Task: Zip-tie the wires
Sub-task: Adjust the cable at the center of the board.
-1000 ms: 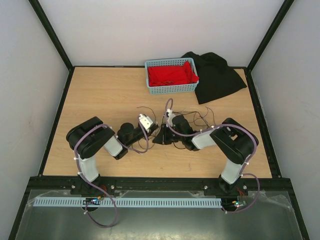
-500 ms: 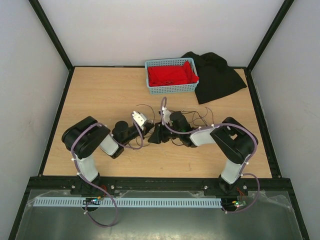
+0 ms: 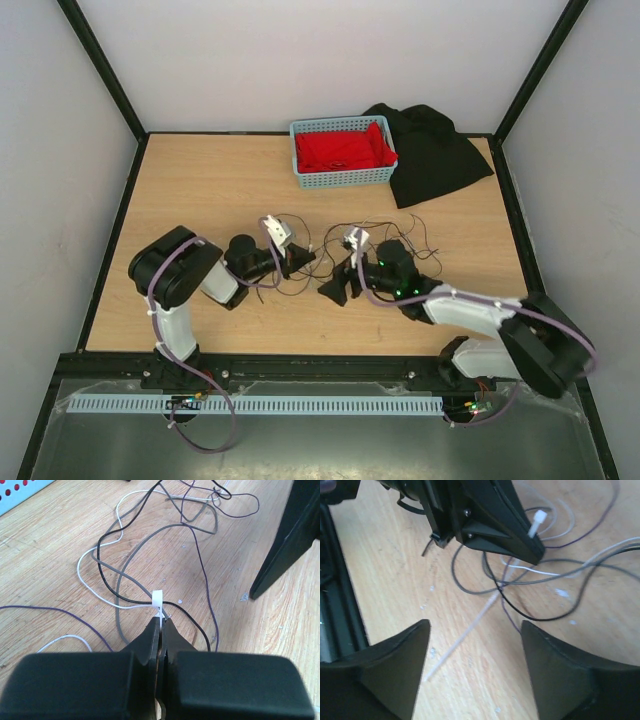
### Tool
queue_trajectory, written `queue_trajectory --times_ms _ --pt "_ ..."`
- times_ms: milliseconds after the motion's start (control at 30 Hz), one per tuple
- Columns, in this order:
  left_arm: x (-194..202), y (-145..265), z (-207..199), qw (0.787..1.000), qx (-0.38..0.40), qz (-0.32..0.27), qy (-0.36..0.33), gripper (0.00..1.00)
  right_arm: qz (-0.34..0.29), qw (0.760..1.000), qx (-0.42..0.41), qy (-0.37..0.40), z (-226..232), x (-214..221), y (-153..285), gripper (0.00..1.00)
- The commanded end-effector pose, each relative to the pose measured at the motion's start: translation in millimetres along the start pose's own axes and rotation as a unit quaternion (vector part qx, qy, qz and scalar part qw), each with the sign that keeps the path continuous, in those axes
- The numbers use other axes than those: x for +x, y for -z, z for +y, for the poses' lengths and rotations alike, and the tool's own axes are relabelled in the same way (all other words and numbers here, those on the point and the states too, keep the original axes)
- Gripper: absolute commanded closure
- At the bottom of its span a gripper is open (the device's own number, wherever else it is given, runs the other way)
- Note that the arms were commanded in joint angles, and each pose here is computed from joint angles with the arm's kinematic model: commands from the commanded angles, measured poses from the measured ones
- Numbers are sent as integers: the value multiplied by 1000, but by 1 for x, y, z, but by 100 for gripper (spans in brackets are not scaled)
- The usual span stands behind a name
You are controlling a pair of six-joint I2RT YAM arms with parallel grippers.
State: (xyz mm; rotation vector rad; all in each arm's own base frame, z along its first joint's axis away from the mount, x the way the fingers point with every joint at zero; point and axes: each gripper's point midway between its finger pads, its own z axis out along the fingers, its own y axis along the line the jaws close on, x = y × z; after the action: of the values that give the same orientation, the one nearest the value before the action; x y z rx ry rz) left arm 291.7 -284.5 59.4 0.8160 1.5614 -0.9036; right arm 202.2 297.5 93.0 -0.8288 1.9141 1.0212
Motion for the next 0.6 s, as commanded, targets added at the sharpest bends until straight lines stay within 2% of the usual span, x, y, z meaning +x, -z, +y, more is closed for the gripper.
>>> queue_trajectory --times_ms 0,67,167,567 --pt "-8 -3 -9 998 52 -12 37 100 -72 985 68 142 -21 -12 29 12" --pt "-8 -1 -7 997 58 -11 55 100 -114 972 81 191 -22 -22 41 8" --pt "-9 1 -5 994 68 -9 81 100 -131 959 80 240 -21 -19 48 8" --pt "-3 5 -7 981 120 9 154 100 -76 928 112 347 -29 24 31 7"
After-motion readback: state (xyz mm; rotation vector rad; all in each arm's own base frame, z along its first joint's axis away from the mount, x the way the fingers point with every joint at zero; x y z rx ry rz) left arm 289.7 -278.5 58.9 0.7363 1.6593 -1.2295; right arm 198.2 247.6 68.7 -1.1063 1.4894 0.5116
